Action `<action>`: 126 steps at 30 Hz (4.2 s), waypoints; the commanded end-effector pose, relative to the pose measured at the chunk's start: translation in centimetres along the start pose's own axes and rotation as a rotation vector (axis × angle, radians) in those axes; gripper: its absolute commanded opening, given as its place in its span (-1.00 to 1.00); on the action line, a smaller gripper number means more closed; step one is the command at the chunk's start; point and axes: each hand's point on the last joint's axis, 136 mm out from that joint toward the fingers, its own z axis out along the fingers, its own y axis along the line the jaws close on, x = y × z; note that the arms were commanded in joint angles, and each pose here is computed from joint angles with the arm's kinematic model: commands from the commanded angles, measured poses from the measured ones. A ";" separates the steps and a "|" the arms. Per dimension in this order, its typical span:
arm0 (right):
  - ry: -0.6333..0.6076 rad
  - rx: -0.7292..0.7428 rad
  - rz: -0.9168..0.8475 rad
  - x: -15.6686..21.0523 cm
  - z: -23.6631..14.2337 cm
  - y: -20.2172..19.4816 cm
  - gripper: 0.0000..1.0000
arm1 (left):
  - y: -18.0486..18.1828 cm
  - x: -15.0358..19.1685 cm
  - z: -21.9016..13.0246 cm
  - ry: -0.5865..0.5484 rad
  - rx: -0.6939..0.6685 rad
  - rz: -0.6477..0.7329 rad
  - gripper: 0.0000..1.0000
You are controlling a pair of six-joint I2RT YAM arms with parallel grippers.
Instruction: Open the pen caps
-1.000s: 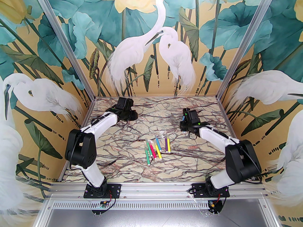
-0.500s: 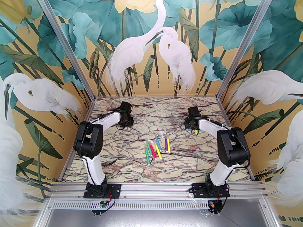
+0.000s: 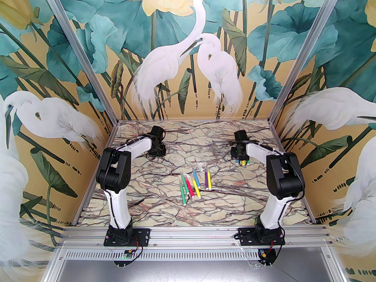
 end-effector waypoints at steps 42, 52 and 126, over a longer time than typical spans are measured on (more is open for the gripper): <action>-0.018 -0.061 -0.079 0.7 -5.4 2.0 -0.18 | -0.7 -0.4 -4.0 -0.056 0.078 0.007 -0.16; 0.049 -0.148 -0.225 5.3 -7.7 6.8 -0.12 | -2.2 -1.3 -7.5 -0.250 0.213 -0.008 0.23; 0.197 -0.117 -0.355 13.9 -4.7 13.7 -0.98 | -6.8 0.1 -12.5 -0.522 0.582 0.080 0.67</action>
